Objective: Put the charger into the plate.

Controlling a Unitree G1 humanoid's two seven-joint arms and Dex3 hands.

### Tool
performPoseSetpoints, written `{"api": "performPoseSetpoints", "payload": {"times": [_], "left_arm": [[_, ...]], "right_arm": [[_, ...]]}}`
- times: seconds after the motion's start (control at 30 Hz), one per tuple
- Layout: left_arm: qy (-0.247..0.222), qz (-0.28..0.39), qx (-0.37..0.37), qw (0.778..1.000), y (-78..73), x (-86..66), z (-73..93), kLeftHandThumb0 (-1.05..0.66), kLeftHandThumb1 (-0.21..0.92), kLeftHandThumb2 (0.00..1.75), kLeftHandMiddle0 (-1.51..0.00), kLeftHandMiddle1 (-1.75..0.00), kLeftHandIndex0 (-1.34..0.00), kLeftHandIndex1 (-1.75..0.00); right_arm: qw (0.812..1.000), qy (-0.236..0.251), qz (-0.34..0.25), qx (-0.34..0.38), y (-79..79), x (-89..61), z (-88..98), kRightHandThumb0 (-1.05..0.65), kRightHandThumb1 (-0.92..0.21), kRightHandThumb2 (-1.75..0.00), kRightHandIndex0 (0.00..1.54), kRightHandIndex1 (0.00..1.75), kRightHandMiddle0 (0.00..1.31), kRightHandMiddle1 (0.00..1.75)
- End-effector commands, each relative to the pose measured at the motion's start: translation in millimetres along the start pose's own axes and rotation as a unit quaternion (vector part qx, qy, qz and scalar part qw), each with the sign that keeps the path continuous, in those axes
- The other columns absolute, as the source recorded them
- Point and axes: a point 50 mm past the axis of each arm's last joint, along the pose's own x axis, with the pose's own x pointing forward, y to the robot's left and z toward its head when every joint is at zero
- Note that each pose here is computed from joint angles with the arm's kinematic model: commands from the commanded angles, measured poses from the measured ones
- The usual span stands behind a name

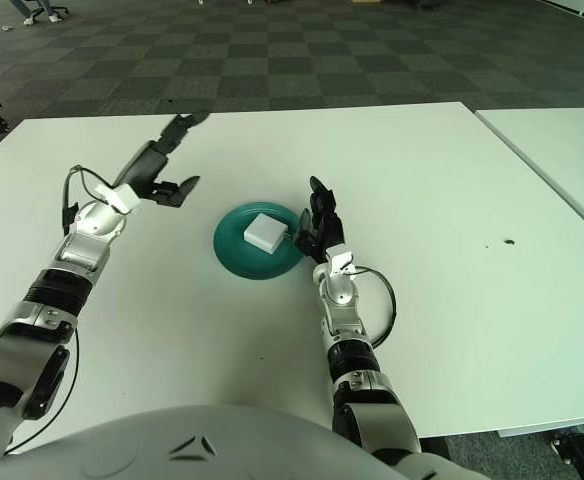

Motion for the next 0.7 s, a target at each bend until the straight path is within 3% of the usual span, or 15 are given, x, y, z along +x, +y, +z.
{"api": "performPoseSetpoints", "payload": {"times": [0.0, 0.2, 0.4, 0.57, 0.67], "left_arm": [[0.073, 0.096, -0.12, 0.985, -5.5, -45.7, -29.8, -1.05, 0.92, 1.18, -0.14, -0.01, 0.0, -0.46], [0.099, 0.131, -0.16, 0.973, -18.1, -61.5, -30.1, -1.05, 0.92, 1.19, -0.14, 0.0, 0.0, -0.38], [0.117, 0.148, -0.148, 0.971, -30.0, -73.3, -19.8, -1.05, 0.92, 1.19, -0.12, 0.0, 0.0, -0.31], [0.137, 0.158, -0.14, 0.968, -31.4, -78.0, -20.7, -1.05, 0.92, 1.19, -0.1, 0.0, 0.0, -0.27], [0.157, 0.17, -0.132, 0.964, -25.5, -88.0, -29.8, -1.05, 0.92, 1.18, -0.09, 0.0, 0.0, -0.24]], "right_arm": [[0.975, 0.211, -0.04, 0.056, 11.5, -85.7, -80.9, -0.77, -0.92, -0.98, 0.15, 0.01, 0.0, 0.42], [0.975, 0.209, -0.039, 0.058, 10.1, -85.7, -79.8, -0.77, -0.92, -0.98, 0.15, 0.01, 0.0, 0.42], [0.978, 0.199, -0.043, 0.055, 4.0, -82.7, -76.7, -0.76, -0.92, -0.97, 0.16, 0.01, 0.0, 0.42], [0.979, 0.193, -0.048, 0.052, -2.6, -81.4, -75.1, -0.76, -0.92, -0.96, 0.15, 0.0, 0.0, 0.41], [0.98, 0.188, -0.051, 0.049, -6.8, -81.1, -74.0, -0.76, -0.92, -0.96, 0.15, 0.0, 0.0, 0.4]]}}
